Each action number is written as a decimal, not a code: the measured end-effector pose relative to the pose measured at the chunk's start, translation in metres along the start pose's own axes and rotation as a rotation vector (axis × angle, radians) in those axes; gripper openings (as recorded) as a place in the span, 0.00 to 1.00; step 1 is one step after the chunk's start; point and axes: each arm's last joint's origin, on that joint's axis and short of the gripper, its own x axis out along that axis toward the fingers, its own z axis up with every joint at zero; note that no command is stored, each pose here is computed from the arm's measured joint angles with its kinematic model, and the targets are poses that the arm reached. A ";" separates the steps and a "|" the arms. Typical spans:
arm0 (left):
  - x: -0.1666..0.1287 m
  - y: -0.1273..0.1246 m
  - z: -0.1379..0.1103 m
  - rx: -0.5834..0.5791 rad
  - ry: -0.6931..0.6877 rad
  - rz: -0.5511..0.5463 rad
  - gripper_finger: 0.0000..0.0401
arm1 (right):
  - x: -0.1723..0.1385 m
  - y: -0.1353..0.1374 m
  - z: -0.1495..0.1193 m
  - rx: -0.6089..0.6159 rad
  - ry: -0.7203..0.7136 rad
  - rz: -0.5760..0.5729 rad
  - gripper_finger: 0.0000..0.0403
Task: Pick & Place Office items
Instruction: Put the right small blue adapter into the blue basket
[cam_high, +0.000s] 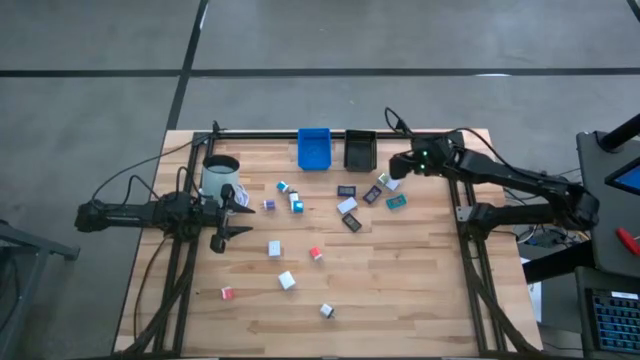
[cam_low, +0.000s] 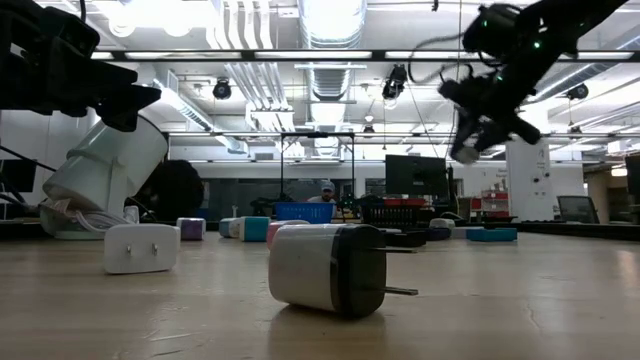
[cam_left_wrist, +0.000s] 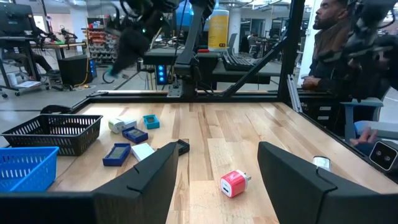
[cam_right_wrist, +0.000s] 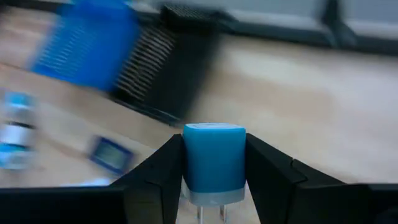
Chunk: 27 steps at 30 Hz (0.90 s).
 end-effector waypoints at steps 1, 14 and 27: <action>0.000 0.000 0.000 0.000 0.000 0.001 0.57 | 0.001 0.004 0.003 -0.020 -0.035 0.032 0.35; 0.000 0.000 0.000 0.000 0.000 0.000 0.57 | 0.044 0.040 0.029 -0.360 -0.355 0.281 0.35; 0.000 0.000 0.000 0.000 0.000 0.000 0.57 | 0.113 0.054 0.019 -0.468 -0.395 0.397 0.35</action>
